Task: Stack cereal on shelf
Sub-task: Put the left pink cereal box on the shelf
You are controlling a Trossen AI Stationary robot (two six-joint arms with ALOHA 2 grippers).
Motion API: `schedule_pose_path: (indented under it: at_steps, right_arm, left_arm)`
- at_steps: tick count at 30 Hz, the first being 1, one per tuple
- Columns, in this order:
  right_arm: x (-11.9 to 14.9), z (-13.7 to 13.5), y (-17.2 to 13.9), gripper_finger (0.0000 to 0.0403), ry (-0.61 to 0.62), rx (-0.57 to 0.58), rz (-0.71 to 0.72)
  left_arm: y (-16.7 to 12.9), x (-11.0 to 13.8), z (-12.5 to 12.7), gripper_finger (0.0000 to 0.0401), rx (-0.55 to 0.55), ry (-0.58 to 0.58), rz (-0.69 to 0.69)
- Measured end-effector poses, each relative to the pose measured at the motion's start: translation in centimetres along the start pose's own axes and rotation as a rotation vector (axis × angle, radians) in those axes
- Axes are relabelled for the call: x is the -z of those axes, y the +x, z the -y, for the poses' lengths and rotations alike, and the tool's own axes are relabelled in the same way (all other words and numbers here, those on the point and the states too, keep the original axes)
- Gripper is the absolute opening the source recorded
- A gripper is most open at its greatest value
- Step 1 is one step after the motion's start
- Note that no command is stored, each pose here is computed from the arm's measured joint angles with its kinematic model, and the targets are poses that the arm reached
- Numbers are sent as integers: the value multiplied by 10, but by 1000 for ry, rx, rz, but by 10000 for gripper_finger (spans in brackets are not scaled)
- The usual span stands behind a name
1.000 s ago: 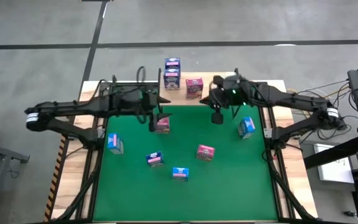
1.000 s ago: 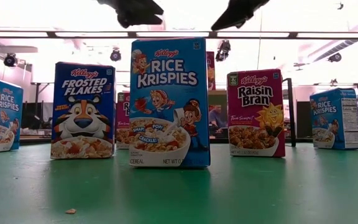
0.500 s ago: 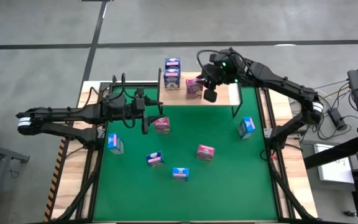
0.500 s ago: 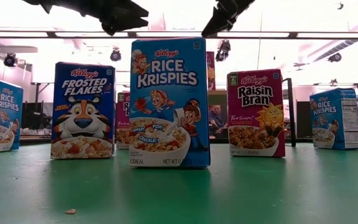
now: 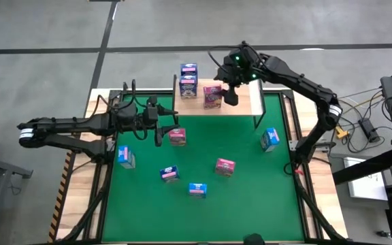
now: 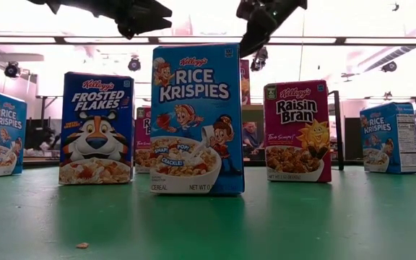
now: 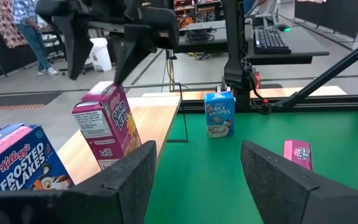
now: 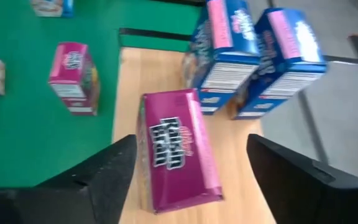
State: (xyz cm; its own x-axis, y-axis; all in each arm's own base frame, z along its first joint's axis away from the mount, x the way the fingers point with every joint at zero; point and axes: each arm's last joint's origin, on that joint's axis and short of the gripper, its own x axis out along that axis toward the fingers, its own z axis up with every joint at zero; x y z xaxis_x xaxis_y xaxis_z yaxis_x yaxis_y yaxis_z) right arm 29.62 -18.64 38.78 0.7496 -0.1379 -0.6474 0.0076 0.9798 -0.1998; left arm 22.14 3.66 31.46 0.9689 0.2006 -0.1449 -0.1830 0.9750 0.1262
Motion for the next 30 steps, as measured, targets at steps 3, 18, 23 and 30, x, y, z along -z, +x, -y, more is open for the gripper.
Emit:
schedule_pose_path:
  at_steps: [3, 18, 23, 30]
  right_arm:
    - [5, 5, 8, 315, 12, -22, -18]
    - [13, 11, 26, 265, 28, -57, -48]
    - [14, 10, 26, 232, 33, -66, -59]
    - [15, 10, 25, 207, 60, -68, -62]
  left_arm:
    - [0, 0, 0, 212, 0, 0, 0]
    - [0, 1, 0, 210, 1, 5, -8]
    - [0, 1, 0, 210, 1, 5, -9]
    - [0, 1, 0, 210, 2, 5, -9]
